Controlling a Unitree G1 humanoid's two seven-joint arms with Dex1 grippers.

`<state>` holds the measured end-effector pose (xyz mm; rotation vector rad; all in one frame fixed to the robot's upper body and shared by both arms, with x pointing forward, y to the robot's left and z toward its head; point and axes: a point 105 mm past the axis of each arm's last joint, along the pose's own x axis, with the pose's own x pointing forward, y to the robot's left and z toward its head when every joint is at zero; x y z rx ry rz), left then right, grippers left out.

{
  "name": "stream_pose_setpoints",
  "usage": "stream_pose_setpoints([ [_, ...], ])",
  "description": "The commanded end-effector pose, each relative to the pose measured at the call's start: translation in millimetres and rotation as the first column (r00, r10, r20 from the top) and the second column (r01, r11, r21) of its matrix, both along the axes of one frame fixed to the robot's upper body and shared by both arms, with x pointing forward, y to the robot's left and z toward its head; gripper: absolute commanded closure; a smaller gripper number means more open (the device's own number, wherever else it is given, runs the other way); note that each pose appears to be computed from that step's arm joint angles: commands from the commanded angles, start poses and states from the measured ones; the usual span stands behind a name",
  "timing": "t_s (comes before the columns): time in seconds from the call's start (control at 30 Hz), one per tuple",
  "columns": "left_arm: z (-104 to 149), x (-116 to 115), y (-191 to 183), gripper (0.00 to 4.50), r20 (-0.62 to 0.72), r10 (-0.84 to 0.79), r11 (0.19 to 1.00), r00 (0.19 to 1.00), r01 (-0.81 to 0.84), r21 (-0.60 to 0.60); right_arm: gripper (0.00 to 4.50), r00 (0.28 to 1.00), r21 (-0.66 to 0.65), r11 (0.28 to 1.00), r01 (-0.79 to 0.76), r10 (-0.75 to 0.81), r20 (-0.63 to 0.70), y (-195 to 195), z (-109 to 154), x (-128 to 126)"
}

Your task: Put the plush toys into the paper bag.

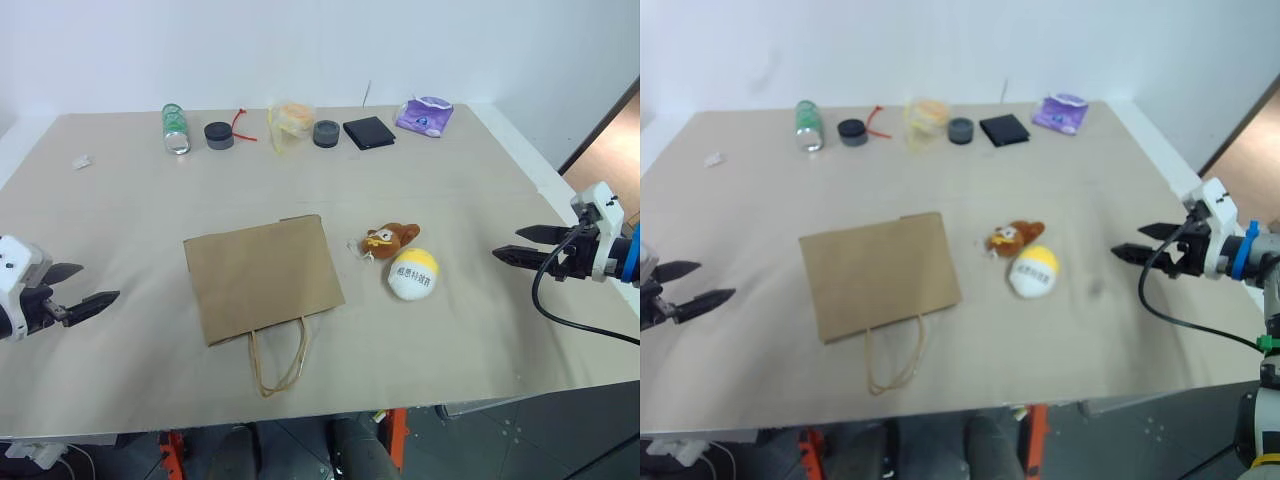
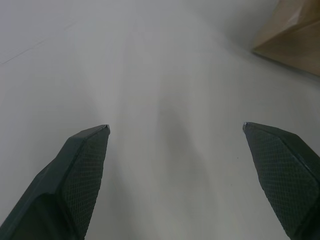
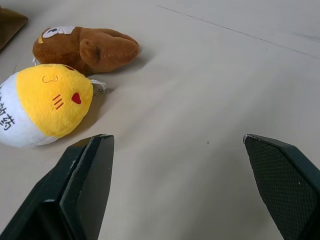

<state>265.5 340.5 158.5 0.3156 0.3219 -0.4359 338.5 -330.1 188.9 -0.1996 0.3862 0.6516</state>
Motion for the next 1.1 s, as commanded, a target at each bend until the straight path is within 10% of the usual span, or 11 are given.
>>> stream_pose_setpoints([
  [0.03, 12, 1, 4, 0.1, 0.05, 0.012, 0.999, 0.999, -0.014, 0.031, 0.0, 0.999, 0.007, 1.0, -0.007, 0.007, 0.046, -1, 13, 1],
  [0.33, 33, 16, -14, 0.1, 0.187, -0.046, 0.995, 0.981, 0.027, 0.1, 0.0, 0.989, 0.078, 0.993, -0.093, 0.083, 0.12, 12, 27, -3],
  [0.43, 55, 25, -41, 0.1, 0.315, -0.134, 0.984, 0.94, 0.089, 0.152, 0.0, 0.934, 0.104, 0.935, -0.338, 0.32, 0.157, 56, 40, -26],
  [0.77, 68, -3, -162, 0.1, 0.483, -0.638, 0.768, 0.599, 0.449, 0.457, 0.0, 0.586, -0.016, 0.599, -0.801, 0.789, 0.185, 170, 44, -100],
  [1.1, 23, -56, -178, 0.1, 0.431, -0.876, 0.483, 0.218, 0.409, 0.774, 0.0, 0.572, -0.096, 0.587, -0.804, 0.807, 0.145, 171, 24, -97],
])
